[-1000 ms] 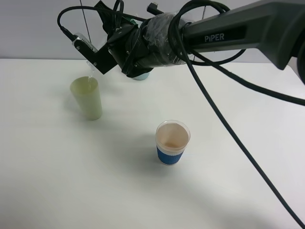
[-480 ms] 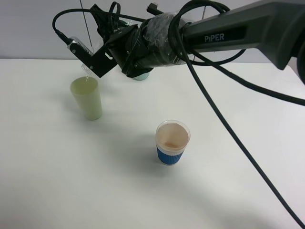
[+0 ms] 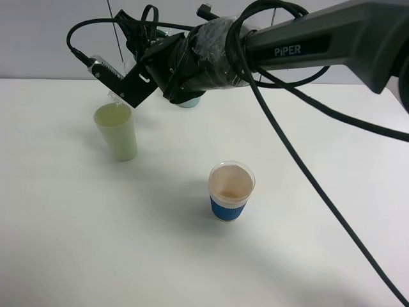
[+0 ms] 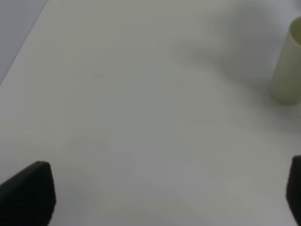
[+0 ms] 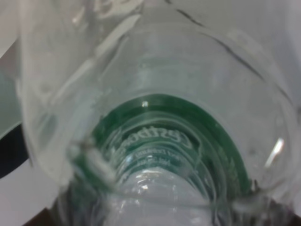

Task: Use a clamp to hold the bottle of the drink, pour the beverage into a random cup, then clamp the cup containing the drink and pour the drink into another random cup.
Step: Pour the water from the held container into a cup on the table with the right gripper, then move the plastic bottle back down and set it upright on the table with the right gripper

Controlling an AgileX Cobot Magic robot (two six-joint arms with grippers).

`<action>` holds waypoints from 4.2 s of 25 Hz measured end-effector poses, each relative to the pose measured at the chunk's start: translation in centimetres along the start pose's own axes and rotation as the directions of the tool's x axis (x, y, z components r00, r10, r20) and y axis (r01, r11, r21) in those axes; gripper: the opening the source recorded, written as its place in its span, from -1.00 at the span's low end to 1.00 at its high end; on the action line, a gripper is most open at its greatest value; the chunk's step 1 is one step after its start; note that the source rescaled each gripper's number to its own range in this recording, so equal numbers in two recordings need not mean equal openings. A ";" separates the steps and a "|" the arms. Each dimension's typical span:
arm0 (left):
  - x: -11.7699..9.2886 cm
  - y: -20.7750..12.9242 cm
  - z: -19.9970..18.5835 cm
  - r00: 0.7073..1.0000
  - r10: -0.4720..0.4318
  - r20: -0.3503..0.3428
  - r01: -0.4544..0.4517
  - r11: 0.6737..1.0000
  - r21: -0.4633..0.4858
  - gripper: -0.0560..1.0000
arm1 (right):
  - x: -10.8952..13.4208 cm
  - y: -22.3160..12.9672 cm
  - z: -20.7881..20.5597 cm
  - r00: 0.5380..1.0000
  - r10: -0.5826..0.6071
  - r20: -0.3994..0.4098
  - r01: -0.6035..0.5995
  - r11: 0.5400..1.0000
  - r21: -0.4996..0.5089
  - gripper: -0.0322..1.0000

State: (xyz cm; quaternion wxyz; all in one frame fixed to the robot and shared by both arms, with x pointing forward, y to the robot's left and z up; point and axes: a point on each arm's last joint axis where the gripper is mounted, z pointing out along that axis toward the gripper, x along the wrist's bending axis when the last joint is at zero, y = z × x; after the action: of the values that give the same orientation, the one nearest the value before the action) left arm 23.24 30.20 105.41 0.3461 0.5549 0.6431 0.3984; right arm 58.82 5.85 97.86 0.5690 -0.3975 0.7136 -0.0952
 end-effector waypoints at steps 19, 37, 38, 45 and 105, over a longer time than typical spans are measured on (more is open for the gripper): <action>0.0 0.0 0.0 1.000 0.000 0.000 0.000 1.000 0.000 1.00 | 0.0 0.0 0.0 0.997 -0.076 0.000 0.076 0.997 0.000 -0.94; 0.0 0.0 0.0 1.000 0.000 0.000 0.000 1.000 0.000 1.00 | 1.1 0.5 -0.1 0.770 0.626 -0.124 -0.627 0.778 0.037 -0.94; 0.0 0.0 0.0 1.000 0.000 0.000 0.000 1.000 0.000 1.00 | 1.2 0.5 -0.1 0.727 0.674 -0.134 -0.674 0.737 0.048 -0.94; 0.0 0.0 0.0 1.000 0.000 0.000 0.000 1.000 0.000 1.00 | 2.0 0.6 -0.1 0.342 0.923 -0.174 -0.916 0.370 0.159 -0.94; 0.0 0.0 0.0 1.000 0.000 0.000 0.000 1.000 0.000 1.00 | 16.4 -9.6 -8.2 -0.622 0.780 -0.068 -0.781 -0.611 0.125 -0.94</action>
State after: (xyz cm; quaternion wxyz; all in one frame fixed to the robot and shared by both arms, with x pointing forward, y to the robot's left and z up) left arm 23.24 30.20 105.41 0.3461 0.5549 0.6431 0.3984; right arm 55.36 -14.15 94.17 0.2807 0.4724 0.7081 0.4435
